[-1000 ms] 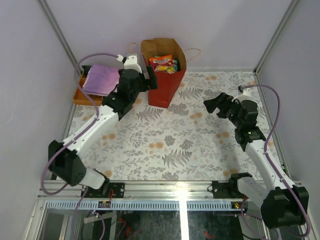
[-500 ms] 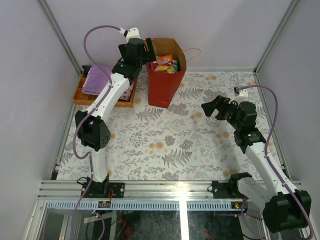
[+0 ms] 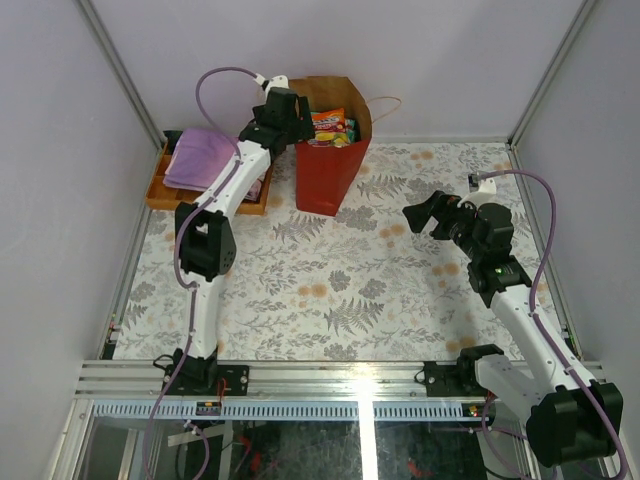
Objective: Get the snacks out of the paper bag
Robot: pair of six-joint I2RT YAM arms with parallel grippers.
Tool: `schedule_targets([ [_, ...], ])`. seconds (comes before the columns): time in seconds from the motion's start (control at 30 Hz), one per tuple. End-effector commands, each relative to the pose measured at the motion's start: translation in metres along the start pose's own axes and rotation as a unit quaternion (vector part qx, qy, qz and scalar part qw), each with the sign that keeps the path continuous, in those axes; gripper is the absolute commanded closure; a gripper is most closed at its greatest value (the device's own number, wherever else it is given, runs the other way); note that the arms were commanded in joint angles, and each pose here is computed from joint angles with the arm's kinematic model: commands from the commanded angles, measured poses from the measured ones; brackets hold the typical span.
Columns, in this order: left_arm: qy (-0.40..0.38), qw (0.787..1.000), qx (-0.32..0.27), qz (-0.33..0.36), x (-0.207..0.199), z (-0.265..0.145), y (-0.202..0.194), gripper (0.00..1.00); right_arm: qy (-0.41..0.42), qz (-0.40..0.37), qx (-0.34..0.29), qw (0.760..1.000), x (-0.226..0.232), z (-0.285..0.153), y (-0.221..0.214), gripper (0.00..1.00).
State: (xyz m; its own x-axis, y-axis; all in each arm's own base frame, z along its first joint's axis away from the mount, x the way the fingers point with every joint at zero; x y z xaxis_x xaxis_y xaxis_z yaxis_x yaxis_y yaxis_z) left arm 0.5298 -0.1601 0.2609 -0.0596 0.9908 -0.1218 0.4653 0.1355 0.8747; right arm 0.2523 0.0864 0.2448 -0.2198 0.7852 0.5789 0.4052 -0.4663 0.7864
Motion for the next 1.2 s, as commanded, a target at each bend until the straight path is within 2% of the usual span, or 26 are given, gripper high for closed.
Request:
schedule_targets([
  [0.0,-0.039,0.999,-0.012,-0.016,-0.011,-0.006,0.012,0.20,0.007,-0.015,-0.013,1.000,0.006,-0.002,0.008,0.00],
  [0.1,-0.049,0.998,-0.020,-0.020,-0.013,-0.016,0.020,0.42,0.004,-0.015,-0.009,1.000,0.005,-0.002,0.006,0.00],
  [0.13,-0.052,0.998,-0.024,-0.019,-0.014,-0.021,0.023,0.52,0.003,-0.014,-0.007,1.000,0.005,-0.002,0.005,0.00],
  [0.23,-0.058,0.998,-0.034,-0.010,-0.014,-0.034,0.033,0.93,0.004,-0.012,-0.004,1.000,0.004,-0.001,0.004,0.00],
  [0.27,-0.059,0.998,-0.036,-0.006,-0.015,-0.039,0.035,0.99,0.005,-0.012,-0.002,1.000,0.004,-0.001,0.004,0.01],
  [0.67,-0.073,0.986,-0.099,0.116,-0.023,-0.093,0.069,1.00,0.019,-0.002,0.010,1.000,0.008,0.001,0.003,0.00],
  [0.77,-0.069,0.974,-0.122,0.178,-0.025,-0.101,0.072,1.00,0.022,-0.001,0.015,1.000,0.008,0.000,0.001,0.00],
  [0.9,-0.075,0.943,-0.157,0.283,-0.036,-0.108,0.069,1.00,0.028,0.006,0.017,0.999,0.008,0.002,-0.002,0.00],
  [0.93,-0.067,0.938,-0.166,0.296,-0.039,-0.110,0.069,1.00,0.030,0.009,0.017,0.999,0.008,0.002,-0.002,0.01],
  [1.0,-0.047,0.945,-0.166,0.279,-0.040,-0.109,0.070,1.00,0.030,0.013,0.019,0.999,0.008,0.002,-0.003,0.01],
  [1.03,-0.043,0.952,-0.159,0.260,-0.039,-0.110,0.074,0.98,0.029,0.013,0.018,0.999,0.008,0.002,-0.003,0.01],
  [1.07,-0.043,0.958,-0.146,0.241,-0.038,-0.108,0.076,0.87,0.029,0.013,0.018,0.999,0.008,0.002,-0.004,0.00],
  [1.1,-0.043,0.964,-0.133,0.225,-0.037,-0.106,0.076,0.63,0.028,0.014,0.019,0.999,0.007,0.002,-0.004,0.01],
  [1.17,-0.042,0.976,-0.115,0.182,-0.032,-0.103,0.076,0.10,0.027,0.013,0.021,0.999,0.006,0.002,-0.005,0.01],
])
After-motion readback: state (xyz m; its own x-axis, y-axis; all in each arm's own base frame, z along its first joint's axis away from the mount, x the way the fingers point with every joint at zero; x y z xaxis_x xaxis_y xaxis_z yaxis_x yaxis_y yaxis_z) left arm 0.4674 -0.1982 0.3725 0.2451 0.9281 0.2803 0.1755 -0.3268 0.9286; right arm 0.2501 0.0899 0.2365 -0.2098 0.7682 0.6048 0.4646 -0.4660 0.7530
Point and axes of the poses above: each gripper's point midway between its finger pads, its own z axis out along the fingers, its own x axis along the line the jaws close on, y = z × x, the point moved 8 cm from there along -z, back along the fingers, and after that the axes turned 6 degrees about z, right-handed, at the moved point
